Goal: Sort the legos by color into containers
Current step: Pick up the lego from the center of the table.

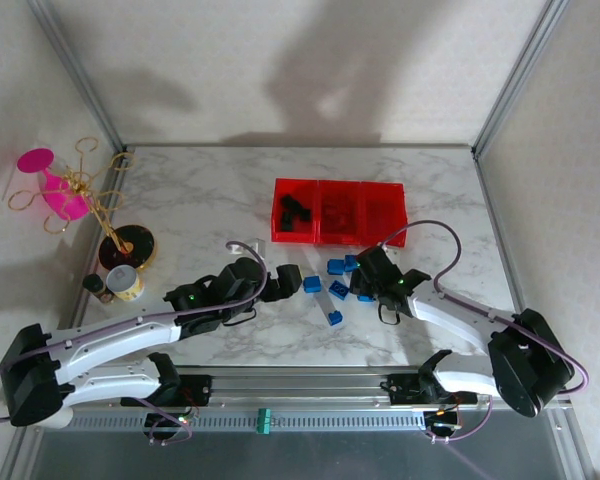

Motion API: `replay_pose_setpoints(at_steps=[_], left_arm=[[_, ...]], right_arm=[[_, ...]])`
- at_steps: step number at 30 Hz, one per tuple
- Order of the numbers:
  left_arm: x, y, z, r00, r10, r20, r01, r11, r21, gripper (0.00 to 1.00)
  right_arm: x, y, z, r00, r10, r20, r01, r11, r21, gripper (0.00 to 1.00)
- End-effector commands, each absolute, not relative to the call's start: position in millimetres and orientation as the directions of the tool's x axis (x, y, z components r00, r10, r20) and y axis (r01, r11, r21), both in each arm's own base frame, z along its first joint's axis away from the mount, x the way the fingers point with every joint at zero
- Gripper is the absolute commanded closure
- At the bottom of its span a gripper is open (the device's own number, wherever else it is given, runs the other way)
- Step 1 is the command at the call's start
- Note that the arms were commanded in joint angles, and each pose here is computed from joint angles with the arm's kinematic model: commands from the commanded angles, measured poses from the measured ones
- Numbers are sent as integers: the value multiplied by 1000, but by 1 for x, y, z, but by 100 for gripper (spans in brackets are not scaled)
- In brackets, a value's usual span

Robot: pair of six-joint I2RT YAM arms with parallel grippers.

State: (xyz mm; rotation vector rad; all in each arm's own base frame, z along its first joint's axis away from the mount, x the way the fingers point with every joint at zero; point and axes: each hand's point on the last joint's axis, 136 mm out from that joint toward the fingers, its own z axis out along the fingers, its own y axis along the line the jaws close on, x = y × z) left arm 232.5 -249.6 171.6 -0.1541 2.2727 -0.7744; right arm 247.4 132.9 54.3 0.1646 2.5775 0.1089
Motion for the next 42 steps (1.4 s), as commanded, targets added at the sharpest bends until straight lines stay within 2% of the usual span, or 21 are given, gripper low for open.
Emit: replay_pose_setpoints(at_steps=[1,11,19,25,30,35,42], left_arm=[[236,-260,189,-719,-348,-602,127,786,-605,0],[237,-258,187,-719,-342,-605,115,800,-589,1],[238,-258,187,-715,-340,-611,114,806,-581,0],[239,-258,185,-715,-335,-613,113,811,-575,0],[241,-260,189,-711,-331,-620,124,810,-574,0],[242,-259,194,-699,-330,-635,133,812,-568,0],[249,-256,213,-662,-325,-675,148,827,-543,0]], right_arm=[[246,138,49,-845,141,-515,84,988,132,22],[250,147,34,-862,111,-494,59,991,120,30],[251,150,25,-870,96,-484,44,992,118,43],[253,148,30,-862,99,-497,47,992,116,56],[260,149,43,-841,118,-528,54,989,135,62],[277,148,72,-797,157,-584,73,984,164,62],[320,126,128,-671,230,-705,151,973,173,62]])
